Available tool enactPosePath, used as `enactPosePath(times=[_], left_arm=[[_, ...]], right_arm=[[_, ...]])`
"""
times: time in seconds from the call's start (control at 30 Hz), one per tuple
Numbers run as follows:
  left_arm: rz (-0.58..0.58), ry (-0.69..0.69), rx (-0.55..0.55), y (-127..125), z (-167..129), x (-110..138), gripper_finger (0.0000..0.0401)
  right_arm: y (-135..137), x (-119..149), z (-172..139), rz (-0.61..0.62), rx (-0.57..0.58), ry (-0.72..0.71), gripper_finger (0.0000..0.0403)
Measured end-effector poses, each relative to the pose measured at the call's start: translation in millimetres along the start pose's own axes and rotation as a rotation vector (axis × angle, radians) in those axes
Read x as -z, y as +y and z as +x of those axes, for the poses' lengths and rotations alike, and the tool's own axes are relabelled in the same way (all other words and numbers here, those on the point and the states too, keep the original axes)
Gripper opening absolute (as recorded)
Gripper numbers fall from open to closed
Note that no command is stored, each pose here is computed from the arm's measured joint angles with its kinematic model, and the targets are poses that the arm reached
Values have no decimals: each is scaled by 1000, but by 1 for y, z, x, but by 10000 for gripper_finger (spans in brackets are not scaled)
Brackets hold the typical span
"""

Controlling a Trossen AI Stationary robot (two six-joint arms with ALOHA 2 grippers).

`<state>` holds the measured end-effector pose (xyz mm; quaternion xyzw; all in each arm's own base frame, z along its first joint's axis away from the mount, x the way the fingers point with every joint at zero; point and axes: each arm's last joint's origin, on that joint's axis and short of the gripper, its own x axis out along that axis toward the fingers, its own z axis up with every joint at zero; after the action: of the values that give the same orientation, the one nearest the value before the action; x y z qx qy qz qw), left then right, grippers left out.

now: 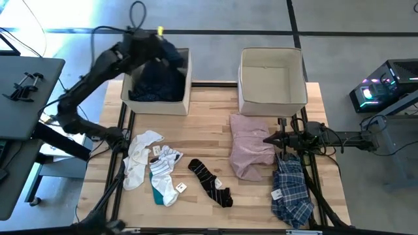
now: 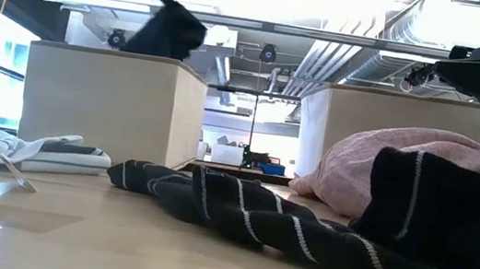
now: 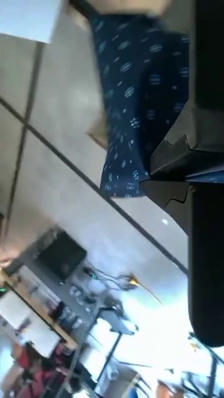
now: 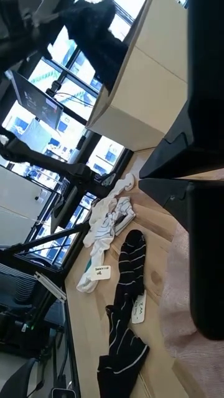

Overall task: Sort clothes
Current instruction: Put the dark blue polo shirt into the left laundry organizer

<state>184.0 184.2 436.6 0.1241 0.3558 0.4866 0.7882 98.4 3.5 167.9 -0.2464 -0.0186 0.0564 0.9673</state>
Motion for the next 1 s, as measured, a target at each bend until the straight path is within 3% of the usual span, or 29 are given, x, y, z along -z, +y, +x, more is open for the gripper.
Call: enactPosePath(times=[0.1, 0.23, 0.37, 0.67, 0.8, 1.0], left_arm=[[-12, 88, 36, 10, -9, 16, 0], [-100, 211, 190, 7, 10, 44, 0], [-172, 316, 308, -21, 46, 79, 0], [-278, 509, 355, -93, 106, 166, 0], [-344, 506, 380, -109, 122, 183, 0], [-386, 509, 368, -119, 140, 190, 0]], right_arm=[[0, 0, 0, 0, 0, 0, 0], [0, 0, 0, 0, 0, 0, 0], [0, 0, 0, 0, -1, 0, 0], [0, 0, 0, 0, -5, -2, 0], [0, 0, 0, 0, -4, -3, 0], [0, 0, 0, 0, -3, -2, 0]])
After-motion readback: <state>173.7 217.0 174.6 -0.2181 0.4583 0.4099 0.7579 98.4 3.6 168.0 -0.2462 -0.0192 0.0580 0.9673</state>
